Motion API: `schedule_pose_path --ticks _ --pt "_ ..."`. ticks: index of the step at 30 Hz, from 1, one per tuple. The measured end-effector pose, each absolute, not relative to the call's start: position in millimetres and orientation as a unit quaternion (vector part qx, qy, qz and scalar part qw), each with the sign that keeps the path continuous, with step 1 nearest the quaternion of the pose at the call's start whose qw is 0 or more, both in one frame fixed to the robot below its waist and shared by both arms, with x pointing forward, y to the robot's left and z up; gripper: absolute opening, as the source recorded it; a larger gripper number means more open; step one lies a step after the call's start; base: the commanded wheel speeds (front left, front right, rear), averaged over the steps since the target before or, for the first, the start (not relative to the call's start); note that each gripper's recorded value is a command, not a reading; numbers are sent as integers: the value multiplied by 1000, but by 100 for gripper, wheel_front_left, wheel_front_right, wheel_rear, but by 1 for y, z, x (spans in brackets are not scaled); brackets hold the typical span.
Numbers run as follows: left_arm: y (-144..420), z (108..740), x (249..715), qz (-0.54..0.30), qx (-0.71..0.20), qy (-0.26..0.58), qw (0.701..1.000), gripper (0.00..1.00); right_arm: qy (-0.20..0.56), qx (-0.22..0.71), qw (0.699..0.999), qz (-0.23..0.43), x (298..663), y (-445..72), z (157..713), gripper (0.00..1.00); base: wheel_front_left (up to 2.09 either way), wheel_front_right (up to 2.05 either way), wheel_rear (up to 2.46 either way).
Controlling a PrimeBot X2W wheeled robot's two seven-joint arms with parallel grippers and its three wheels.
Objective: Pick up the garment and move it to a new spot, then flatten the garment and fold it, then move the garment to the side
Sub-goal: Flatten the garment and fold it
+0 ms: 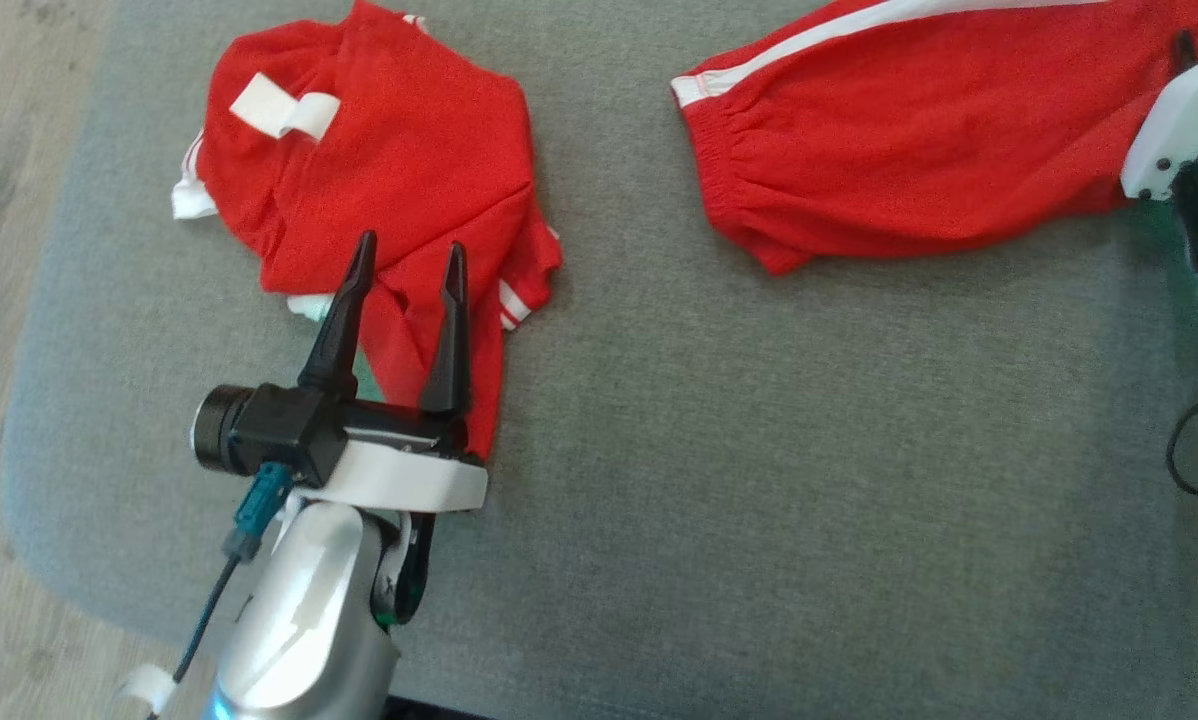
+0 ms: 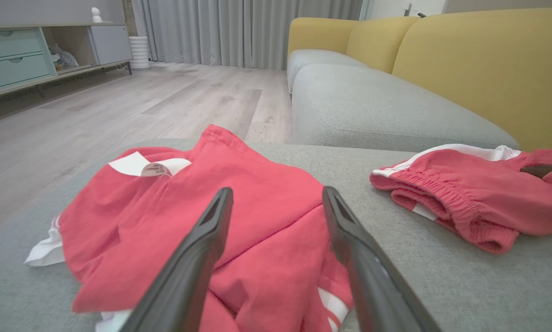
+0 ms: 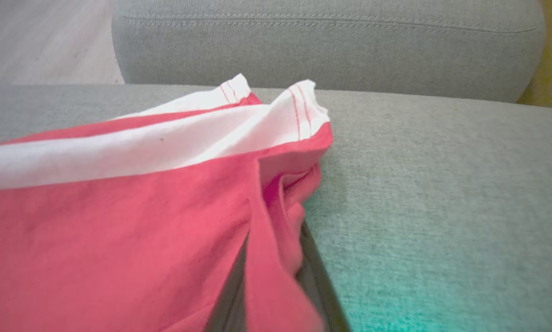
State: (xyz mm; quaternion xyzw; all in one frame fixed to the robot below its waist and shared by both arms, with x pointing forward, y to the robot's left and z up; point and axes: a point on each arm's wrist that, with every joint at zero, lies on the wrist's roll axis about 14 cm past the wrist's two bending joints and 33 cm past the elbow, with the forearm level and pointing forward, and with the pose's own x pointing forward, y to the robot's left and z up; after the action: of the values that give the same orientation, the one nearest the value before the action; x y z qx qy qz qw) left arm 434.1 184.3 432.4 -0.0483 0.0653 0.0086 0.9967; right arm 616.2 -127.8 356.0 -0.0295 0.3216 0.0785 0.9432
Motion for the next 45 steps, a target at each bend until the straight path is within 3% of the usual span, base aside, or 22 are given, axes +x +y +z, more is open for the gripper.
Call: schedule_pose_path --ticks 9,21,25,34,45 --pt "171 445 439 -11 -52 46 998 100 278 4 960 42 603 -163 377 0 0 0 0" --pt "144 465 428 -44 -63 24 997 100 243 -13 964 -106 523 -316 406 0 0 0 0" --pt "141 468 428 -51 -62 20 997 100 237 -13 963 -130 512 -337 409 0 0 0 0" --pt "151 472 425 -38 -57 15 998 100 198 10 977 -77 533 -278 417 0 0 0 0" --pt "158 485 407 -28 -55 0 998 100 110 71 989 65 546 -133 472 0 0 0 0"
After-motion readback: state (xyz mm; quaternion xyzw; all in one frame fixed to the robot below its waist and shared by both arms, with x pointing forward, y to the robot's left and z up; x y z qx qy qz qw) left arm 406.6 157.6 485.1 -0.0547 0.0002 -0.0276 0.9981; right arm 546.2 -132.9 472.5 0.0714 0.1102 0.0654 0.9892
